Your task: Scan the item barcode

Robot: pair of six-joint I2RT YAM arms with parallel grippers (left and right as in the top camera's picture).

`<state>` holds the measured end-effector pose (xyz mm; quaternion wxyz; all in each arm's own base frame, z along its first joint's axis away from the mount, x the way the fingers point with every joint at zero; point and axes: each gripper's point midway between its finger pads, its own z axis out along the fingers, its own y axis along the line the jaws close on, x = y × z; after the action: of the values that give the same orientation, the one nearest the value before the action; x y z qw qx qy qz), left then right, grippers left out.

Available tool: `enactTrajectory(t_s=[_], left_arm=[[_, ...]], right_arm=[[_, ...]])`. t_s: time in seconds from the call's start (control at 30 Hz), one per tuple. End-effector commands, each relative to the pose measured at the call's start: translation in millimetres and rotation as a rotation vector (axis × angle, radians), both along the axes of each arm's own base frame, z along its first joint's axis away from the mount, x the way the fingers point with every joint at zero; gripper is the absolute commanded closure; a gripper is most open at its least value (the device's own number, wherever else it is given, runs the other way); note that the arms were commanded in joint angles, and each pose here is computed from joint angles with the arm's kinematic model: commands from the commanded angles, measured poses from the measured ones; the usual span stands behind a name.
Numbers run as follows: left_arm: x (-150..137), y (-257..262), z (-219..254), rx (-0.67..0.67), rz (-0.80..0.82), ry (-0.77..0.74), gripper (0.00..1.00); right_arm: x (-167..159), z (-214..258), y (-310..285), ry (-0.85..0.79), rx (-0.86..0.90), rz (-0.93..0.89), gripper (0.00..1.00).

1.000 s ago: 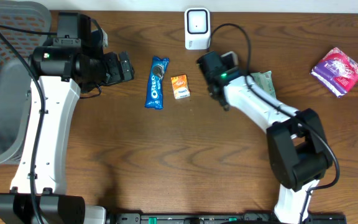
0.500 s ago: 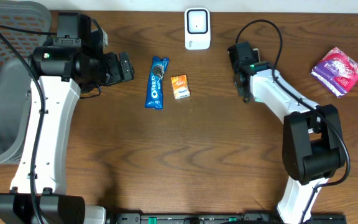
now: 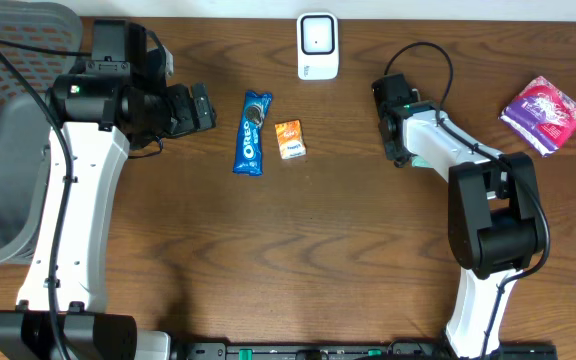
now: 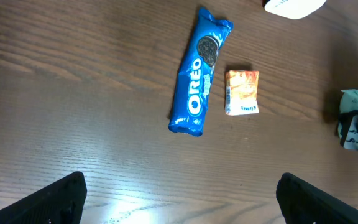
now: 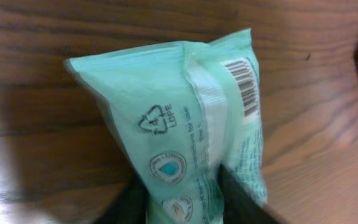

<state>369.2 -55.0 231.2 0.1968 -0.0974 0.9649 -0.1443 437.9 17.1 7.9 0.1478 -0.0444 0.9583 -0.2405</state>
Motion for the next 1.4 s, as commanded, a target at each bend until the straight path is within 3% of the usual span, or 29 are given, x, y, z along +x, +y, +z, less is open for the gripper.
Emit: enactTrajectory(t_s=[0.0, 0.03, 0.33, 0.57, 0.73, 0.87, 1.1, 1.37], left_arm=[[0, 2, -2, 0.014, -0.005, 0.002, 0.02], [0, 2, -2, 0.014, -0.005, 0.001, 0.02], [0, 2, -2, 0.014, -0.005, 0.001, 0.02], [0, 2, -2, 0.014, -0.005, 0.002, 0.02], [0, 2, -2, 0.014, -0.005, 0.002, 0.02], [0, 2, -2, 0.014, -0.005, 0.002, 0.02], [0, 2, -2, 0.014, -0.005, 0.002, 0.02], [0, 2, -2, 0.014, -0.005, 0.001, 0.02]], right_arm=[[-21, -36, 15, 0.115, 0.113, -0.002, 0.95], [-22, -37, 19, 0.126, 0.138, 0.002, 0.99], [-9, 4, 60, 0.163, 0.376, 0.006, 0.99], [3, 54, 127, 0.202, 0.878, 0.117, 0.99], [2, 72, 135, 0.218, 1.186, 0.127, 0.99], [1, 49, 99, 0.213, 1.085, 0.036, 0.98], [0, 41, 88, 0.209, 0.946, 0.036, 0.62], [4, 33, 89, 0.175, 0.668, 0.036, 0.48]])
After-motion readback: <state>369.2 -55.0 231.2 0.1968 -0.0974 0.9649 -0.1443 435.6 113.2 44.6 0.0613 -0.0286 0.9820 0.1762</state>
